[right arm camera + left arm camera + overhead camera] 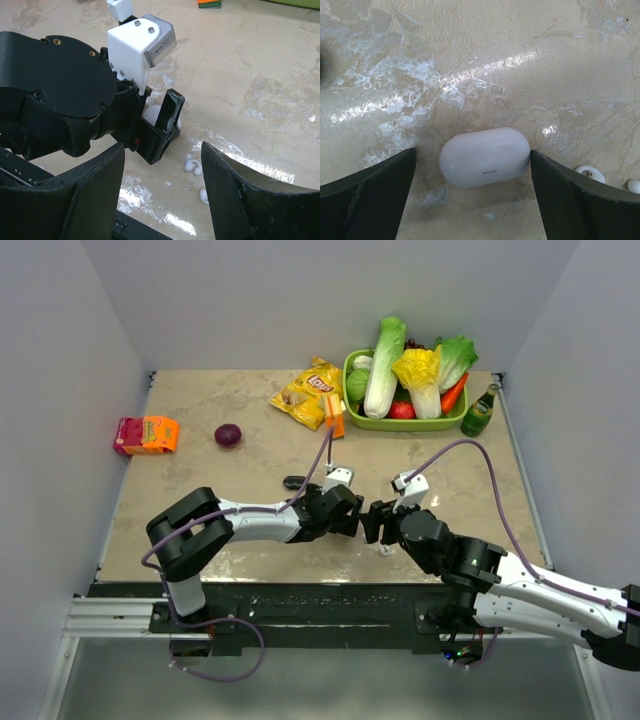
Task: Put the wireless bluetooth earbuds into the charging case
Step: Pick up the charging case at the center of the board.
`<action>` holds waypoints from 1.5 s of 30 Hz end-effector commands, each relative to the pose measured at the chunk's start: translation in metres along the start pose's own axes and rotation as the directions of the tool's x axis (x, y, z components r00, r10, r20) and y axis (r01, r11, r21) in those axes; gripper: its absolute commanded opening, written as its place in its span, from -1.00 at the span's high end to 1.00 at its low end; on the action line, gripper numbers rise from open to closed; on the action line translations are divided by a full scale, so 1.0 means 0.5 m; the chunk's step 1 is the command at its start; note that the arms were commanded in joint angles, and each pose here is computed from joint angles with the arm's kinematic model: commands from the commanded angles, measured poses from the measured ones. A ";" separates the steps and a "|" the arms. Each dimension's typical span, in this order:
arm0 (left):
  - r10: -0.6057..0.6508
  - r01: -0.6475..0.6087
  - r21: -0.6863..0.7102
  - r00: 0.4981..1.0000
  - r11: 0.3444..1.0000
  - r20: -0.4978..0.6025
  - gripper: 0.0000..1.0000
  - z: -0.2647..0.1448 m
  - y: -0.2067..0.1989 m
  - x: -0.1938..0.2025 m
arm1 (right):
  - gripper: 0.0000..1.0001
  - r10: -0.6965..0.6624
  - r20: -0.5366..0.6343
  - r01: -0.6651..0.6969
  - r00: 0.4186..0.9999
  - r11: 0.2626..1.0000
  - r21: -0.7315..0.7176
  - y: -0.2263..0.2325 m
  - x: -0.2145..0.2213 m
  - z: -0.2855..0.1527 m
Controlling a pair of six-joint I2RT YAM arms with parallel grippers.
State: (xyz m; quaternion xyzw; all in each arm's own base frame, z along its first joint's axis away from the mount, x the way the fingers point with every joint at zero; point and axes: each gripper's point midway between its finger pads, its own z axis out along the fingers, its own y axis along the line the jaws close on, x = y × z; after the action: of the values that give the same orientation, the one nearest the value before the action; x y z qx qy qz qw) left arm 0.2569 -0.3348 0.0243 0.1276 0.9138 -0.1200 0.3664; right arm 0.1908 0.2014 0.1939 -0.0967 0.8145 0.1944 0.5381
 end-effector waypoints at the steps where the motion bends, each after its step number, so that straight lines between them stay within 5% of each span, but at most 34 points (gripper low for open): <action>1: -0.012 0.012 -0.032 1.000 0.999 0.016 -1.00 0.002 -0.012 -0.012 | -0.32 0.031 0.035 -0.031 0.999 0.999 0.008 0.000 -0.025 -0.004; 21: 0.017 -0.022 -0.158 0.999 0.987 -0.035 -0.79 0.011 -0.021 0.038 | -0.32 0.034 0.040 -0.034 0.999 0.999 0.015 -0.007 -0.024 -0.007; 32: 0.020 -0.029 -0.173 0.998 0.984 -0.058 -0.83 0.009 -0.028 0.060 | -0.33 0.032 0.039 -0.033 0.999 0.999 0.019 -0.007 -0.022 -0.003; 35: 0.024 -0.034 -0.171 0.998 0.985 -0.061 -0.74 0.012 -0.029 0.063 | -0.32 0.034 0.038 -0.035 0.999 0.999 0.014 -0.006 -0.021 -0.005; 45: 0.020 -0.026 -0.133 0.999 0.991 -0.048 0.03 0.007 -0.033 0.064 | -0.33 0.043 0.038 -0.043 0.998 0.999 0.017 -0.009 -0.022 -0.008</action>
State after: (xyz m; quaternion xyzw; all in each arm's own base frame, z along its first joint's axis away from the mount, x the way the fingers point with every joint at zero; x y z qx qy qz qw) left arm 0.2548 -0.3454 0.0182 0.0931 0.9202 -0.0504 0.3769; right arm 0.1859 0.1860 0.1779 -0.1104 0.8301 0.1614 0.5221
